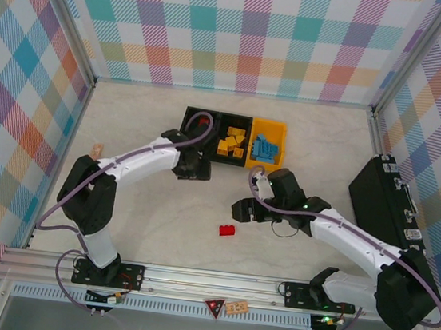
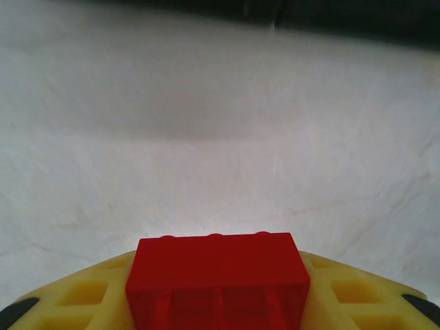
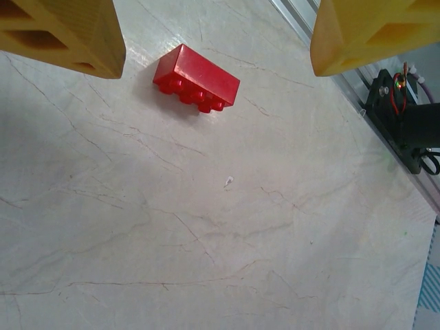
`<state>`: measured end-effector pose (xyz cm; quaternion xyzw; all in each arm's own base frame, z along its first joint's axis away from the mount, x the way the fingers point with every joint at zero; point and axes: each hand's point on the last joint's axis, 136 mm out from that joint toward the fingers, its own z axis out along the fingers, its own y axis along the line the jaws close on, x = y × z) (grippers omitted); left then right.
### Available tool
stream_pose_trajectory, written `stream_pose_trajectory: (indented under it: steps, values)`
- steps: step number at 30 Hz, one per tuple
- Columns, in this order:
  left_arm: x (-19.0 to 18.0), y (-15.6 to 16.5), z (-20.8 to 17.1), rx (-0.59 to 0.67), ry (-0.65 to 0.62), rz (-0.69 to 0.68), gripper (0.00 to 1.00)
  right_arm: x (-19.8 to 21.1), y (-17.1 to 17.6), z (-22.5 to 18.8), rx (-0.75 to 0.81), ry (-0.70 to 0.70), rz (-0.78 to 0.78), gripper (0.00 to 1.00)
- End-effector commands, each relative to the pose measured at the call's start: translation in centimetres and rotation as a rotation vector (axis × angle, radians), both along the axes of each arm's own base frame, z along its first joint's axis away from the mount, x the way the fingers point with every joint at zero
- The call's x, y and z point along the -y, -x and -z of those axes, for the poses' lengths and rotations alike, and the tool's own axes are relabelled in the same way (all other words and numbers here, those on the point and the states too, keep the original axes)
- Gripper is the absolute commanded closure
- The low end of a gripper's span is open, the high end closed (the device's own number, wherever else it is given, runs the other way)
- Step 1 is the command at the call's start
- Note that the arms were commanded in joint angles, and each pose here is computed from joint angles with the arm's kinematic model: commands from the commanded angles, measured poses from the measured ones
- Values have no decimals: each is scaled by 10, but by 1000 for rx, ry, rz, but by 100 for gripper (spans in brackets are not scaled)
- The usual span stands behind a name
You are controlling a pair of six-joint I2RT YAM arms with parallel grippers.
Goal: Sort the legos into containers by color
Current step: Place the lego in the container.
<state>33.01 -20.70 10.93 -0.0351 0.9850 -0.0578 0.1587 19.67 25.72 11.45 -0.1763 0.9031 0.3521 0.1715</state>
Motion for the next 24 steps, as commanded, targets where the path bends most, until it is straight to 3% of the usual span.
stream_pose_trajectory:
  steps: [1,7,15,24]
  values:
    - [-9,-34,-22,63,-11,-3,62,-11,-12,-16,31,-44,16,28]
    - [-15,-93,-34,99,-26,-16,62,-11,-14,-13,24,-42,33,28]
    - [-19,-156,-22,113,-52,-50,62,-10,-15,-12,16,-36,48,28]
    - [-33,-185,-1,100,-171,-72,60,-9,-15,-9,12,-28,53,28]
